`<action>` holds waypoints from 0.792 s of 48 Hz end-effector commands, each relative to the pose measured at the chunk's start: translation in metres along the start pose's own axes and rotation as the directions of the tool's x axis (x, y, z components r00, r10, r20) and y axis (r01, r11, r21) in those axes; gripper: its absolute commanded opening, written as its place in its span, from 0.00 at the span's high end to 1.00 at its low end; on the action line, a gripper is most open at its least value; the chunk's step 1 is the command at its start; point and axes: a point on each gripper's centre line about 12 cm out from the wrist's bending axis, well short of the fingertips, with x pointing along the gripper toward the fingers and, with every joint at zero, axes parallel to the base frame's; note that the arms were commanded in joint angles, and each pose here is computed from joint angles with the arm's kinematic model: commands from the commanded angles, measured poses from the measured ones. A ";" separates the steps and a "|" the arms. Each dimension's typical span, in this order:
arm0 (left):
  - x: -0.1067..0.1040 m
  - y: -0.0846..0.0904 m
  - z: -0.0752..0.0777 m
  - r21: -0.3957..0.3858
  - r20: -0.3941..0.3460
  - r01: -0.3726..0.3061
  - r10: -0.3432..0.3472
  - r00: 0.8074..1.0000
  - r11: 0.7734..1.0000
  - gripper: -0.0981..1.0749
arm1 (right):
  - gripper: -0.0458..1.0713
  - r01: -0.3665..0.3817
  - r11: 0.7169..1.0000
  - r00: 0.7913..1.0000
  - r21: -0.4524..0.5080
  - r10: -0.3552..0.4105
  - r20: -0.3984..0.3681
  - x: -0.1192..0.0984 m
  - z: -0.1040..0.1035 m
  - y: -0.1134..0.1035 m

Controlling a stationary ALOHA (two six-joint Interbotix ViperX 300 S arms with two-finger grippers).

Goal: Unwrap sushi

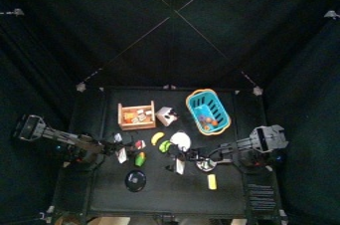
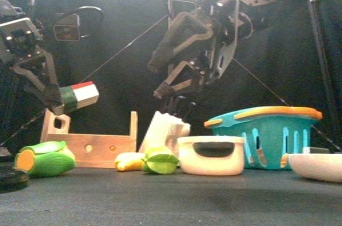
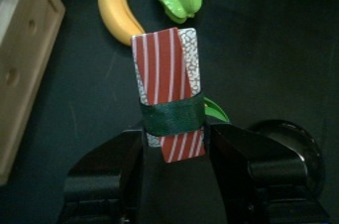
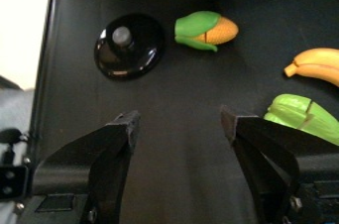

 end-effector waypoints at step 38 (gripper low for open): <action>-0.011 0.009 0.067 0.460 0.299 -0.181 0.040 0.953 0.869 0.32 | 0.05 -0.070 0.792 0.944 0.607 -0.144 0.297 -0.038 0.083 -0.027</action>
